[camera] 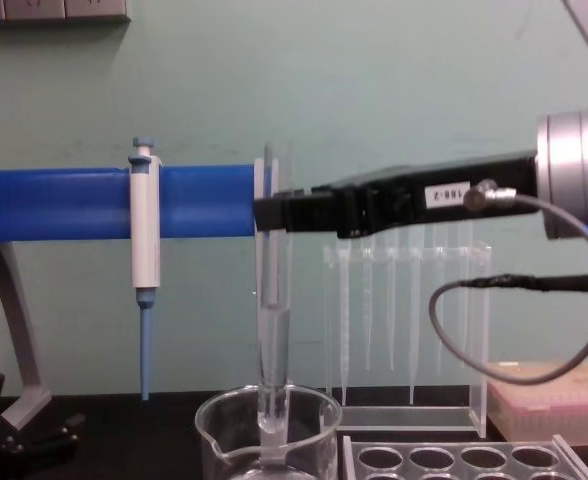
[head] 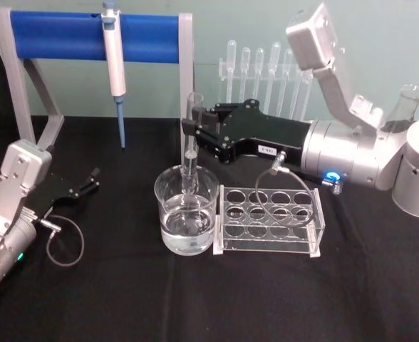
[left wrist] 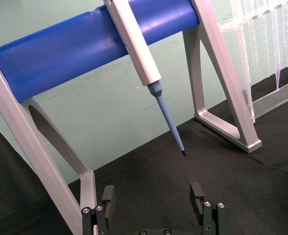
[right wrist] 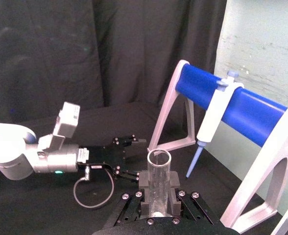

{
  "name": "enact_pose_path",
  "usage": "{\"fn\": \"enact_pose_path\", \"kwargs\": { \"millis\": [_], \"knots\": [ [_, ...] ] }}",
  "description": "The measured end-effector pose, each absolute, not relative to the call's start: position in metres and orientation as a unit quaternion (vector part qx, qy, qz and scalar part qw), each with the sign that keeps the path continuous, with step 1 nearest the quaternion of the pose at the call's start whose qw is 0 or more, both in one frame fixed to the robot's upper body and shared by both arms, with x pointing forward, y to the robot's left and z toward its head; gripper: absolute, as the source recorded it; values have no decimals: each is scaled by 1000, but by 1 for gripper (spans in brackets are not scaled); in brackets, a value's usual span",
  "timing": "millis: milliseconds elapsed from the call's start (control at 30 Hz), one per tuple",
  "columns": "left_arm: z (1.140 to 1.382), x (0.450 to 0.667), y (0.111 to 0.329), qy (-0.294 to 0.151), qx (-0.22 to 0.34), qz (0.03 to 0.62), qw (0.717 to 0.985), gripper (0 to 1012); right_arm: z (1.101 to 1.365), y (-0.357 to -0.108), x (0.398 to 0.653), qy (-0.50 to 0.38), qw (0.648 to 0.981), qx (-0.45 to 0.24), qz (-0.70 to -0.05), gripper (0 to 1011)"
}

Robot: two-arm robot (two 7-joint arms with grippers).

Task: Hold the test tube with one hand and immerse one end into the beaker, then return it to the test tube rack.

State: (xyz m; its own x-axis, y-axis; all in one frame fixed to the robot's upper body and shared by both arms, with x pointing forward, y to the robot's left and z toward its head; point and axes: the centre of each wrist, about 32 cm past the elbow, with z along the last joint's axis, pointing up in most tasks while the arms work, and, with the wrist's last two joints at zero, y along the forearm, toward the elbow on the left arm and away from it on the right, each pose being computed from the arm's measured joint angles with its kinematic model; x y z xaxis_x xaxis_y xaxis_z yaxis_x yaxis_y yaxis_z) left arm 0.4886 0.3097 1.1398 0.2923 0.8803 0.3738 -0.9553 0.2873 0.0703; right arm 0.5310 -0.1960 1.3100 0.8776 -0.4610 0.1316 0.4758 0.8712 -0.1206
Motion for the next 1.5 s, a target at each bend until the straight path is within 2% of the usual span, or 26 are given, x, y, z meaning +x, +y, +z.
{"fn": "enact_pose_path", "kwargs": {
  "millis": [833, 1500],
  "knots": [
    [1140, 489, 310, -132, 141, 580, 791, 1000, 1254, -186, 537, -36, 963, -99, -249, 234],
    [1140, 489, 310, -132, 141, 580, 791, 1000, 1238, -187, 533, -34, 961, -109, -254, 233]
  ]
}}
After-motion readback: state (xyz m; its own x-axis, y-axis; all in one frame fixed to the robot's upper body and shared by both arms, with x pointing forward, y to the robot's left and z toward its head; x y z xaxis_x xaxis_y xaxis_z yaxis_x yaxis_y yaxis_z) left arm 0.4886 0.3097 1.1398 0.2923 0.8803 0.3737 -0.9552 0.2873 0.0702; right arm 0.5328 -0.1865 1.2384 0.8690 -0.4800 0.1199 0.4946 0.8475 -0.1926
